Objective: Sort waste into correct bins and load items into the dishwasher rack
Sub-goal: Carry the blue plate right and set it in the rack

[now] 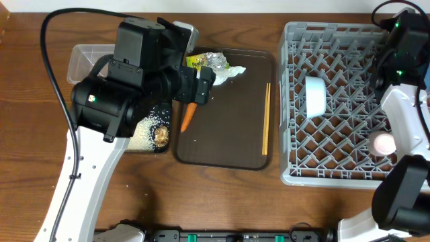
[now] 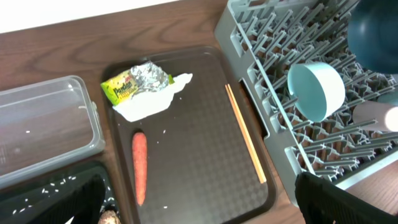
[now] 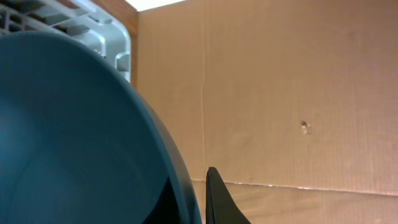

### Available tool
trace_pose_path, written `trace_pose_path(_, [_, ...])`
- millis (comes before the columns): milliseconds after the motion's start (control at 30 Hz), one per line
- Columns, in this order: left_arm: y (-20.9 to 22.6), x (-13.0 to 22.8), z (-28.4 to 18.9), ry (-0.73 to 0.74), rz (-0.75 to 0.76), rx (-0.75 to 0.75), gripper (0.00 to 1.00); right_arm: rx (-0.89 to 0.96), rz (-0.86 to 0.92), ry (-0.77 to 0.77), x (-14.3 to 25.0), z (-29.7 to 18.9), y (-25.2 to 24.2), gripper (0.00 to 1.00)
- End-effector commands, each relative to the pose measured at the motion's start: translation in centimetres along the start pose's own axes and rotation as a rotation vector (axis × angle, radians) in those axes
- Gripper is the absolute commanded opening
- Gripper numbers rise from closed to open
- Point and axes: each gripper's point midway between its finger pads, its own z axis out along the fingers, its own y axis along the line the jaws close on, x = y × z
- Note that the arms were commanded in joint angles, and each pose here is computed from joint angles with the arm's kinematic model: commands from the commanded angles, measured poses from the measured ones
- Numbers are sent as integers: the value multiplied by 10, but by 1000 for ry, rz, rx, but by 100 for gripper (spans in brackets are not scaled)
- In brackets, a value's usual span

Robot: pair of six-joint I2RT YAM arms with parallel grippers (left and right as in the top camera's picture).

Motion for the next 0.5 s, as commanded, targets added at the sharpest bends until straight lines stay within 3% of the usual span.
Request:
trace_pose_path(0, [-1, -2, -6, -7, 5, 4, 98, -10, -33, 21, 2, 2, 6, 1])
trace_pose_path(133, [-1, -2, -5, -4, 5, 4, 98, -41, -69, 4, -5, -5, 17, 3])
trace_pose_path(167, [-1, -2, -6, -5, 5, 4, 98, -48, -65, -3, -8, -8, 20, 20])
trace_pose_path(267, [-1, -1, -5, -4, 4, 4, 98, -63, 12, -20, -16, -16, 27, 99])
trace_pose_path(467, [-1, -1, -5, -3, 5, 3, 98, -145, 124, -27, -27, -39, 56, 99])
